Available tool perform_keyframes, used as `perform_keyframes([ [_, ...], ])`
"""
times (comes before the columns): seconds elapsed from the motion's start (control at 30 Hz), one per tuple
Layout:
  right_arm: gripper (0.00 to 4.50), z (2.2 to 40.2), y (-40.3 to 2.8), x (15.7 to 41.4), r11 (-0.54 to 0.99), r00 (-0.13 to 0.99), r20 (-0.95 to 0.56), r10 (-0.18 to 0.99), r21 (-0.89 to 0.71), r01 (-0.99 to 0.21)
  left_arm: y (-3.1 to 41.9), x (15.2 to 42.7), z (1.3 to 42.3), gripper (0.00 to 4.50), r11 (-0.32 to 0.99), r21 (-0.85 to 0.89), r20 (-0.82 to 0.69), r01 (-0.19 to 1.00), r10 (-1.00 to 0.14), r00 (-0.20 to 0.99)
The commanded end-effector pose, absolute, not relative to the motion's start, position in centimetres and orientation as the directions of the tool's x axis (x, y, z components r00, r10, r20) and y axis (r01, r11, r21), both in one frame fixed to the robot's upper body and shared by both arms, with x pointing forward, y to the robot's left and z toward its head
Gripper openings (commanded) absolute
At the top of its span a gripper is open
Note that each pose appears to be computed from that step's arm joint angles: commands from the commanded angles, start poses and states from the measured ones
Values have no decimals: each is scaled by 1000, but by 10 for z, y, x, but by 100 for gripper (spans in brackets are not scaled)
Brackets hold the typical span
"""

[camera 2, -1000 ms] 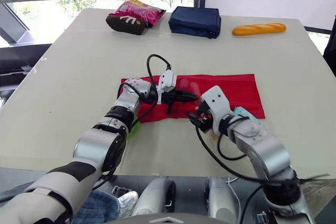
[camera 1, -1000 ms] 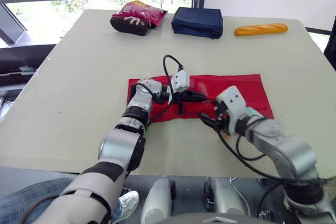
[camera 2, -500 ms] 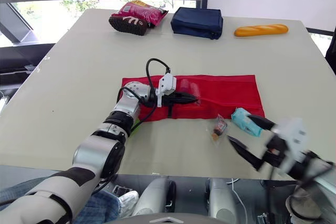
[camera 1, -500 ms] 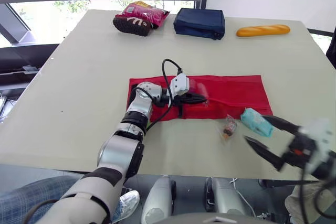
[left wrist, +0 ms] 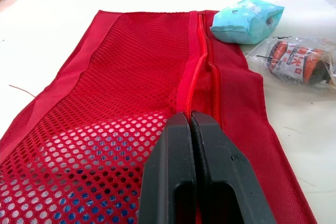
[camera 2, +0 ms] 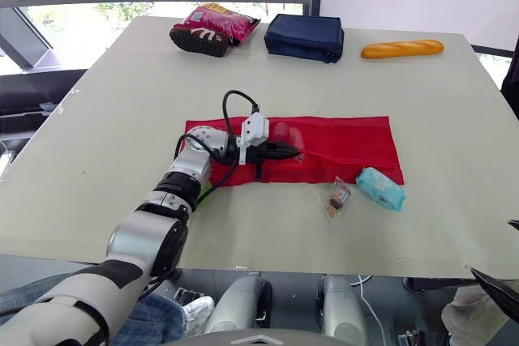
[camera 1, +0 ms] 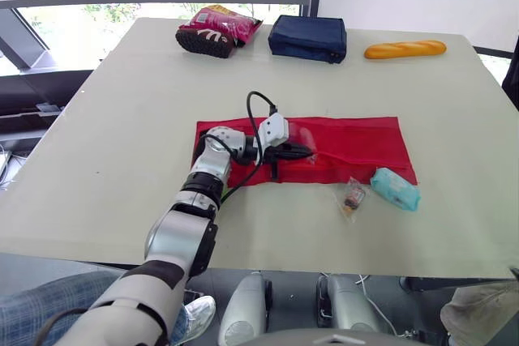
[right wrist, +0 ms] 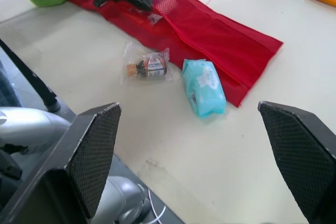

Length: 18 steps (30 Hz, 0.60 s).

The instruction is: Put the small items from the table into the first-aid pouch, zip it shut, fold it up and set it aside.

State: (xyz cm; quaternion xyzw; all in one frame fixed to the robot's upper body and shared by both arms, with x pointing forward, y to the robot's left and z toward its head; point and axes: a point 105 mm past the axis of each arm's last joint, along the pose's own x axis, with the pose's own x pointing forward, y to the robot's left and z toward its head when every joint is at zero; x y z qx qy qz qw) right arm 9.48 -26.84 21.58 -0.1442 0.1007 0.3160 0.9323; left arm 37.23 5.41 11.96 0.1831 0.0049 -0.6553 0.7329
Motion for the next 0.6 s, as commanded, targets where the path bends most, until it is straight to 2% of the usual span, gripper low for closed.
perform_keyframes([
  [0.03, 447, 223, -265, 98, 738, 773, -270, 574, -238, -631, 52, 374, 137, 0, 71, 299, -208, 952, -969, 137],
  [0.3, 447, 203, -247, 115, 707, 741, -275, 613, -229, -669, 47, 373, 144, 0, 51, 314, -194, 948, -974, 116],
  [0.47, 447, 186, -215, 142, 677, 722, -219, 657, -250, -692, 49, 373, 139, 0, 34, 348, -247, 937, -961, 127],
  [0.6, 447, 173, -191, 164, 636, 688, -203, 697, -269, -723, 46, 373, 143, 0, 37, 339, -227, 940, -967, 120],
])
